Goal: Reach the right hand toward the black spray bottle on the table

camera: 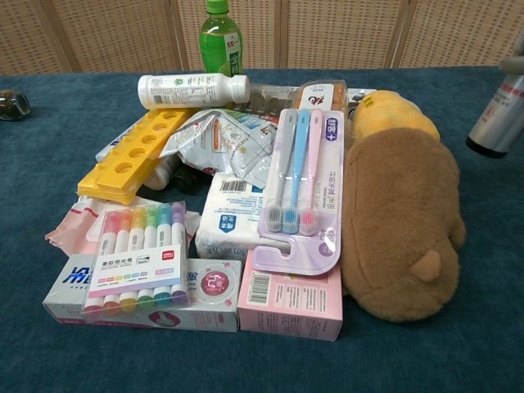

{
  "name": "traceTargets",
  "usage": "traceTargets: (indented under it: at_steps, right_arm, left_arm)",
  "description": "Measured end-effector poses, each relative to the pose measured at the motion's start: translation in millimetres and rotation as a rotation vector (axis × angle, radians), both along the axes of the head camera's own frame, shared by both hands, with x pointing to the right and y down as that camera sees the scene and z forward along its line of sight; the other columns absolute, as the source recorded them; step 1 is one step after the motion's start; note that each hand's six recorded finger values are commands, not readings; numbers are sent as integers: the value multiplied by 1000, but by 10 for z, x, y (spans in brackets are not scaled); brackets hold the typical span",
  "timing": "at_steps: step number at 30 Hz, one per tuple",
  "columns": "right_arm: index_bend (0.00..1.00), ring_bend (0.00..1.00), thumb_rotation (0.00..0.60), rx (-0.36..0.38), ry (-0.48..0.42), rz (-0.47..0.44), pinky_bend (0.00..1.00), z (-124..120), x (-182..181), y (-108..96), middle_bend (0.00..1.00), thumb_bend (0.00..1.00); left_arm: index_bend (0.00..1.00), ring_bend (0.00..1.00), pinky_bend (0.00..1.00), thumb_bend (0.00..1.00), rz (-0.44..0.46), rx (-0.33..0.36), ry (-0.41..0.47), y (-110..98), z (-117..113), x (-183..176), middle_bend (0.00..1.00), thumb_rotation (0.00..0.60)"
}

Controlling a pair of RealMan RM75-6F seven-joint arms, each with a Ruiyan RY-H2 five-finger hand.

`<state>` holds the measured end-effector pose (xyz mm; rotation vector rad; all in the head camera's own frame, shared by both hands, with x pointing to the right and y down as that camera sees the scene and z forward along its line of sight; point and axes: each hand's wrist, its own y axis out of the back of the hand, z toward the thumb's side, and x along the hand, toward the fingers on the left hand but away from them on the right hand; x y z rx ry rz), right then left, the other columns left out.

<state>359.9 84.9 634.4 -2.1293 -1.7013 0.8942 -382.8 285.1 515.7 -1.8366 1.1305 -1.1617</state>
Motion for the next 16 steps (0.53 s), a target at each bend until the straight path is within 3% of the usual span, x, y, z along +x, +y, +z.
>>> traceTargets:
  at_steps: [12, 16]
  right_arm:
    - [887, 1000, 600, 171, -122, 13, 597, -1072, -267, -84, 1000, 95]
    - [885, 1000, 600, 203, -117, 5, 596, -1321, -315, -78, 1000, 95]
  left_arm:
    - [150, 118, 0, 312, -2, 4, 17, 49, -2, -45, 242, 600]
    - [150, 119, 0, 314, -2, 5, 22, 45, 10, -65, 242, 600]
